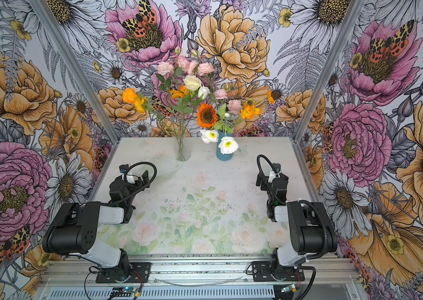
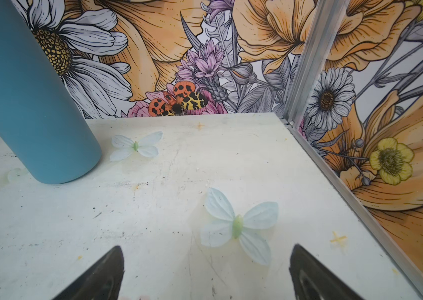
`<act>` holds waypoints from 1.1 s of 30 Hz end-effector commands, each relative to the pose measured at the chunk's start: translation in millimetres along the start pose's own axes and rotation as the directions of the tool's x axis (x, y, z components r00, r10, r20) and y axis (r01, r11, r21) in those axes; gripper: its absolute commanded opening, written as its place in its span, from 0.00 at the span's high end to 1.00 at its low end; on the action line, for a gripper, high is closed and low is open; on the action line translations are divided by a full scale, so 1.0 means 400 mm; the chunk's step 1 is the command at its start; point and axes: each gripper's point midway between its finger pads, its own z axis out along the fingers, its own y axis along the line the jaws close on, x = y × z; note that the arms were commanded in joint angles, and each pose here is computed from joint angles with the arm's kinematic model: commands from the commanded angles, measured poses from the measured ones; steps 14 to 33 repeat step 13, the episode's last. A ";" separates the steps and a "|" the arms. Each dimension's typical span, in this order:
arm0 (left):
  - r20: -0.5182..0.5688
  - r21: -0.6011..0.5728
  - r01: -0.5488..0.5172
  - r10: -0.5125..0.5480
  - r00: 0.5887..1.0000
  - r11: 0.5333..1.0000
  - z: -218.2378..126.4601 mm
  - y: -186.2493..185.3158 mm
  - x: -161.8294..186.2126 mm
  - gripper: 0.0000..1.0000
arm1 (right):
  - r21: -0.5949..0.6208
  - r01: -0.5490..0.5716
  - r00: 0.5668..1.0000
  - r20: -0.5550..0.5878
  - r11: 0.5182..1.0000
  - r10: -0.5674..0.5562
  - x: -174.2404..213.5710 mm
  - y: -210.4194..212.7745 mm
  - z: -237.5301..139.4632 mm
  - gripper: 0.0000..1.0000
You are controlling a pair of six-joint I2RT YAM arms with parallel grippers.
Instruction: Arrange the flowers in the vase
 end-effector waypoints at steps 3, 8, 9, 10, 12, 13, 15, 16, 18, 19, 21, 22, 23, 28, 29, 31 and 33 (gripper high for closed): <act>0.012 -0.001 0.008 -0.008 1.000 1.000 0.000 0.005 -0.011 0.01 | 0.002 0.018 1.000 0.017 1.000 -0.018 -0.002 0.010 -0.010 0.01; 0.010 -0.003 0.007 -0.007 1.000 1.000 0.001 0.005 -0.010 0.01 | 0.005 0.025 0.999 0.020 1.000 -0.025 -0.002 0.013 -0.011 0.01; 0.009 -0.004 0.006 -0.006 1.000 1.000 0.002 0.005 -0.011 0.01 | 0.005 0.026 0.999 0.022 1.000 -0.026 -0.004 0.014 -0.011 0.01; 0.009 -0.003 0.006 -0.006 1.000 1.000 0.002 0.003 -0.010 0.01 | 0.006 0.027 0.999 0.021 1.000 -0.027 -0.003 0.013 -0.011 0.01; 0.014 -0.008 0.008 -0.008 1.000 1.000 0.000 0.006 -0.011 0.01 | 0.005 0.027 0.999 0.021 1.000 -0.027 -0.003 0.014 -0.012 0.01; 0.023 -0.027 0.018 -0.017 1.000 0.999 -0.006 0.015 -0.012 0.01 | 0.007 0.028 0.999 0.021 1.000 -0.028 -0.002 0.014 -0.011 0.01; 0.023 -0.027 0.018 -0.017 1.000 0.999 -0.006 0.015 -0.012 0.01 | 0.007 0.028 0.999 0.021 1.000 -0.028 -0.002 0.014 -0.011 0.01; 0.023 -0.027 0.018 -0.017 1.000 0.999 -0.006 0.015 -0.012 0.01 | 0.007 0.028 0.999 0.021 1.000 -0.028 -0.002 0.014 -0.011 0.01; 0.023 -0.027 0.018 -0.017 1.000 0.999 -0.006 0.015 -0.012 0.01 | 0.007 0.028 0.999 0.021 1.000 -0.028 -0.002 0.014 -0.011 0.01; 0.023 -0.027 0.018 -0.017 1.000 0.999 -0.006 0.015 -0.012 0.01 | 0.007 0.028 0.999 0.021 1.000 -0.028 -0.002 0.014 -0.011 0.01; 0.023 -0.027 0.018 -0.017 1.000 0.999 -0.006 0.015 -0.012 0.01 | 0.007 0.028 0.999 0.021 1.000 -0.028 -0.002 0.014 -0.011 0.01; 0.023 -0.027 0.018 -0.017 1.000 0.999 -0.006 0.015 -0.012 0.01 | 0.007 0.028 0.999 0.021 1.000 -0.028 -0.002 0.014 -0.011 0.01; 0.023 -0.027 0.018 -0.017 1.000 0.999 -0.006 0.015 -0.012 0.01 | 0.007 0.028 0.999 0.021 1.000 -0.028 -0.002 0.014 -0.011 0.01; 0.023 -0.027 0.018 -0.017 1.000 0.999 -0.006 0.015 -0.012 0.01 | 0.007 0.028 0.999 0.021 1.000 -0.028 -0.002 0.014 -0.011 0.01; 0.023 -0.027 0.018 -0.017 1.000 0.999 -0.006 0.015 -0.012 0.01 | 0.007 0.028 0.999 0.021 1.000 -0.028 -0.002 0.014 -0.011 0.01; 0.023 -0.027 0.018 -0.017 1.000 0.999 -0.006 0.015 -0.012 0.01 | 0.007 0.028 0.999 0.021 1.000 -0.028 -0.002 0.014 -0.011 0.01; 0.023 -0.027 0.018 -0.017 1.000 0.999 -0.006 0.015 -0.012 0.01 | 0.007 0.028 0.999 0.021 1.000 -0.028 -0.002 0.014 -0.011 0.01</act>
